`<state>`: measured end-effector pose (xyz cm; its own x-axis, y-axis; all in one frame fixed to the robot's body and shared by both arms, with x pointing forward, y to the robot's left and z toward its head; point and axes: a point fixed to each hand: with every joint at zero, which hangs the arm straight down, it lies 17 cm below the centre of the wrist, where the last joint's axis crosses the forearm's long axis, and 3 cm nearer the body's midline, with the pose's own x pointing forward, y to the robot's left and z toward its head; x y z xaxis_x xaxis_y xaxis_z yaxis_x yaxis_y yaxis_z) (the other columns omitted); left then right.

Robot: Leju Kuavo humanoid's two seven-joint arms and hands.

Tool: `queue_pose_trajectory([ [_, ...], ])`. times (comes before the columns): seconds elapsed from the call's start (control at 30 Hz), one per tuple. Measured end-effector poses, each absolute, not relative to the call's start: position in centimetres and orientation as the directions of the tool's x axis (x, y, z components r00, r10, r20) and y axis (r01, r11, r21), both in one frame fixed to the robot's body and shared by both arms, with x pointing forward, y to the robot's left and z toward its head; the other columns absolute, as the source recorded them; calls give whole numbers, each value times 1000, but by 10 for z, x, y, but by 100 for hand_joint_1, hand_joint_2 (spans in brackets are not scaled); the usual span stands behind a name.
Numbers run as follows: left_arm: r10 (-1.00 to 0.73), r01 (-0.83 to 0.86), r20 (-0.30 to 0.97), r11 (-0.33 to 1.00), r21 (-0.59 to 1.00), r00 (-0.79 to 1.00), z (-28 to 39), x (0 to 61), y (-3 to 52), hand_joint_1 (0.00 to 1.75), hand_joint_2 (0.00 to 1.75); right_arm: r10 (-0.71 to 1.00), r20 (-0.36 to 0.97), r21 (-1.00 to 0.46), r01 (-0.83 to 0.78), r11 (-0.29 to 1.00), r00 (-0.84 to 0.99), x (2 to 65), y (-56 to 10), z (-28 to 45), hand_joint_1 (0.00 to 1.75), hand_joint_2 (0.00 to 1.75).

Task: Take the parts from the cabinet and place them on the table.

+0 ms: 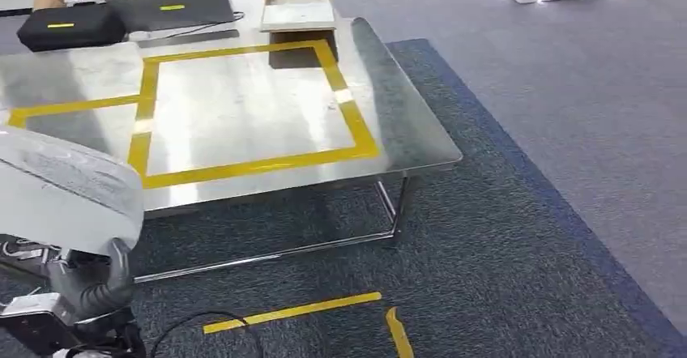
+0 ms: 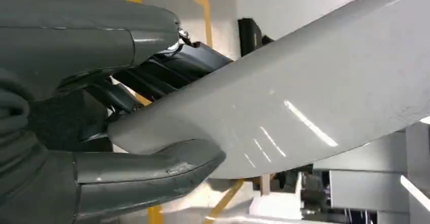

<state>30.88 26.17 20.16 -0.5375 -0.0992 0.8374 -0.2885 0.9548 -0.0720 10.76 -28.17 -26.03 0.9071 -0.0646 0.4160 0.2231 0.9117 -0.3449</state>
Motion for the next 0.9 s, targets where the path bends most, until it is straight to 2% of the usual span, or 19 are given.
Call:
queue_pose_trajectory([
  [0.3,-106,-288,831,955,-68,-545,205,309,264,175,175,-103,479,-197,221,955,872,128,-256,-258,0,0],
  [0.9,-119,-282,823,958,-52,-556,208,310,268,175,175,-40,499,-143,128,981,866,135,-237,-257,0,0],
])
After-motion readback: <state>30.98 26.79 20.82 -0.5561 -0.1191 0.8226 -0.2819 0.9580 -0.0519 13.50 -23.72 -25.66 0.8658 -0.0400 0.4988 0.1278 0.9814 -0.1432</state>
